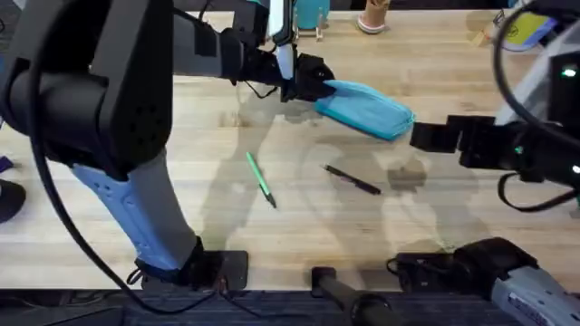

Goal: Unzip the bag, pick up the pens from the table one at a time and place them inside, then zip the bag closed.

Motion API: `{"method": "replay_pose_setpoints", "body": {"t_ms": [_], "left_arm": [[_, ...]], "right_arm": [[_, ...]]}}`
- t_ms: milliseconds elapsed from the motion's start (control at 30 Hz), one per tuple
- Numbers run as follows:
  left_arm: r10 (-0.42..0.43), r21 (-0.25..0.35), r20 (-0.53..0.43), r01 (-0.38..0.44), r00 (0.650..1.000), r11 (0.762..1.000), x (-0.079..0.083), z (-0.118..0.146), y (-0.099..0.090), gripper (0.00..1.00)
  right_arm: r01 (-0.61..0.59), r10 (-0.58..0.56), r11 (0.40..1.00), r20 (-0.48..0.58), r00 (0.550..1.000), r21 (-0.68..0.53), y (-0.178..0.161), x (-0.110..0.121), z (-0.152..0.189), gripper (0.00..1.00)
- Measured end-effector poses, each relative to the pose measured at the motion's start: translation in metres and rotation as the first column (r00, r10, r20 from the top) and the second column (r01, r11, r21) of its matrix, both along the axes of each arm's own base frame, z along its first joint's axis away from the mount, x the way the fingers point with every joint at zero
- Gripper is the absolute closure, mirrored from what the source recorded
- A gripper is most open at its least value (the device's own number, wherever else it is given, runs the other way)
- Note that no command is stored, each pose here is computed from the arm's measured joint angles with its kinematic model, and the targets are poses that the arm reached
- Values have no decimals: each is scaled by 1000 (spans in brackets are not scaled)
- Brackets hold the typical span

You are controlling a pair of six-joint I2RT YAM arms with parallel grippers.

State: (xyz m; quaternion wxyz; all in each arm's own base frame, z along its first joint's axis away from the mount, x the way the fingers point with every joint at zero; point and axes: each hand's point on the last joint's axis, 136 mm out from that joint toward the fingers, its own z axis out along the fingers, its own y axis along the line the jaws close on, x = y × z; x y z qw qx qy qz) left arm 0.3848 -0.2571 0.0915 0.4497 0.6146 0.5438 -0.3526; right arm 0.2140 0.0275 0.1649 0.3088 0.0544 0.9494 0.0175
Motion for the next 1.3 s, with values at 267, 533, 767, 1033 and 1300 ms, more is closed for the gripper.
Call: {"method": "replay_pose_setpoints", "body": {"t_ms": [267, 533, 767, 1033, 1300], "left_arm": [[0, -1, -1, 0, 1000, 1000, 0, 0, 0, 958], [0, -1, -2, 0, 1000, 1000, 0, 0, 0, 958], [0, -1, -3, 0, 1000, 1000, 0, 0, 0, 958], [0, -1, -4, 0, 1000, 1000, 0, 0, 0, 958], [0, -1, -4, 0, 1000, 1000, 0, 0, 0, 958]], "right_arm": [[30, -30, 1000, 70, 997, -6, -7, -3, 13, 3], [51, -51, 999, 71, 996, 10, -7, -3, 13, 3], [55, -59, 998, 131, 990, 36, -4, 9, 21, 3], [58, -67, 997, 165, 984, 55, 2, 28, -20, 3], [59, -64, 997, 116, 991, 40, 6, 46, -42, 3]]}}
